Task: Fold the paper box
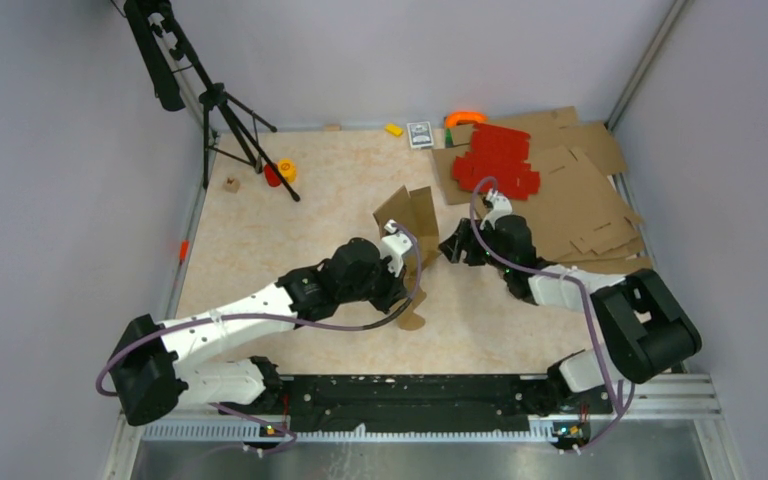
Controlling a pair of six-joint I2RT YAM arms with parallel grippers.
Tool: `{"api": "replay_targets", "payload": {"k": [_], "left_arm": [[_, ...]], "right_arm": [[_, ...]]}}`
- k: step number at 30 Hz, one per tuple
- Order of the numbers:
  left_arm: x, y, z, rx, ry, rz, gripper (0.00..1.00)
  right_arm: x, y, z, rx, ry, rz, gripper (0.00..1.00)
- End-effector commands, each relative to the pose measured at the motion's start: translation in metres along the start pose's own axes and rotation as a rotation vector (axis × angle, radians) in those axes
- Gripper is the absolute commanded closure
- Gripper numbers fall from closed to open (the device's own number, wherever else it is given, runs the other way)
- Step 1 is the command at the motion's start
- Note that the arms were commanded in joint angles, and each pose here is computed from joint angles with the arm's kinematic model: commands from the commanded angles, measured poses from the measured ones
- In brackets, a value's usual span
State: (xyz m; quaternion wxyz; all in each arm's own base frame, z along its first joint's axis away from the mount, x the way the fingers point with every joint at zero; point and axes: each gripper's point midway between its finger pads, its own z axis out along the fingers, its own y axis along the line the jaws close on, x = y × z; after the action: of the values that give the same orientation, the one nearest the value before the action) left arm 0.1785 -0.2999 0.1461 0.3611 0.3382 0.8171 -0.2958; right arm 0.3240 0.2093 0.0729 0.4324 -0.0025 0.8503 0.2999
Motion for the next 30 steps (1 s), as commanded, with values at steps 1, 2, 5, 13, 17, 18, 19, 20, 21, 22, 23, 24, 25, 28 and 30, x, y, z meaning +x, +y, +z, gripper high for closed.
{"api": "replay_targets", "payload": {"k": [1, 2, 5, 13, 17, 18, 19, 20, 21, 22, 23, 24, 25, 28, 30], "left_arm": [[0.011, -0.003, 0.0, 0.009, 0.064, -0.006, 1.0], [0.011, -0.003, 0.001, 0.01, 0.064, -0.006, 1.0], [0.009, -0.003, 0.001, 0.013, 0.062, -0.004, 1.0], [0.01, -0.003, 0.0, 0.012, 0.068, 0.001, 1.0], [0.011, -0.003, -0.001, 0.01, 0.07, 0.003, 1.0], [0.011, -0.003, -0.001, 0.01, 0.07, 0.003, 1.0], [0.011, -0.003, -0.001, 0.008, 0.071, 0.003, 1.0], [0.011, -0.002, -0.002, 0.004, 0.072, 0.004, 1.0], [0.011, -0.001, -0.002, 0.001, 0.071, 0.005, 1.0], [0.011, -0.001, -0.003, -0.002, 0.069, 0.006, 1.0], [0.01, 0.0, -0.003, -0.007, 0.066, 0.005, 1.0], [0.009, 0.001, -0.004, -0.017, 0.064, 0.001, 1.0], [0.007, 0.002, -0.005, -0.022, 0.056, 0.0, 1.0], [0.003, 0.002, -0.006, -0.022, 0.038, 0.004, 1.0], [0.001, 0.001, -0.006, -0.021, 0.033, 0.006, 1.0]], "right_arm": [[-0.049, 0.039, 0.003, -0.222, -0.098, -0.299, 0.31], [-0.053, 0.041, 0.007, -0.24, -0.105, -0.354, 0.31], [-0.063, 0.043, 0.021, -0.258, -0.13, -0.464, 0.24], [-0.08, 0.049, 0.061, -0.311, -0.125, -0.628, 0.15], [-0.078, 0.054, 0.069, -0.388, -0.094, -0.625, 0.21], [-0.074, 0.058, 0.069, -0.422, -0.076, -0.624, 0.24], [-0.071, 0.06, 0.068, -0.436, -0.063, -0.618, 0.28], [-0.067, 0.061, 0.066, -0.454, -0.05, -0.605, 0.36], [-0.066, 0.063, 0.064, -0.458, -0.045, -0.587, 0.45], [-0.064, 0.062, 0.061, -0.455, -0.043, -0.574, 0.57], [-0.063, 0.064, 0.056, -0.447, -0.041, -0.511, 0.68], [-0.065, 0.063, 0.051, -0.426, -0.056, -0.471, 0.76], [-0.065, 0.062, 0.046, -0.404, -0.062, -0.437, 0.82], [-0.058, 0.057, 0.035, -0.332, -0.063, -0.338, 0.98], [-0.046, 0.06, 0.027, -0.302, -0.052, -0.317, 1.0]]}}
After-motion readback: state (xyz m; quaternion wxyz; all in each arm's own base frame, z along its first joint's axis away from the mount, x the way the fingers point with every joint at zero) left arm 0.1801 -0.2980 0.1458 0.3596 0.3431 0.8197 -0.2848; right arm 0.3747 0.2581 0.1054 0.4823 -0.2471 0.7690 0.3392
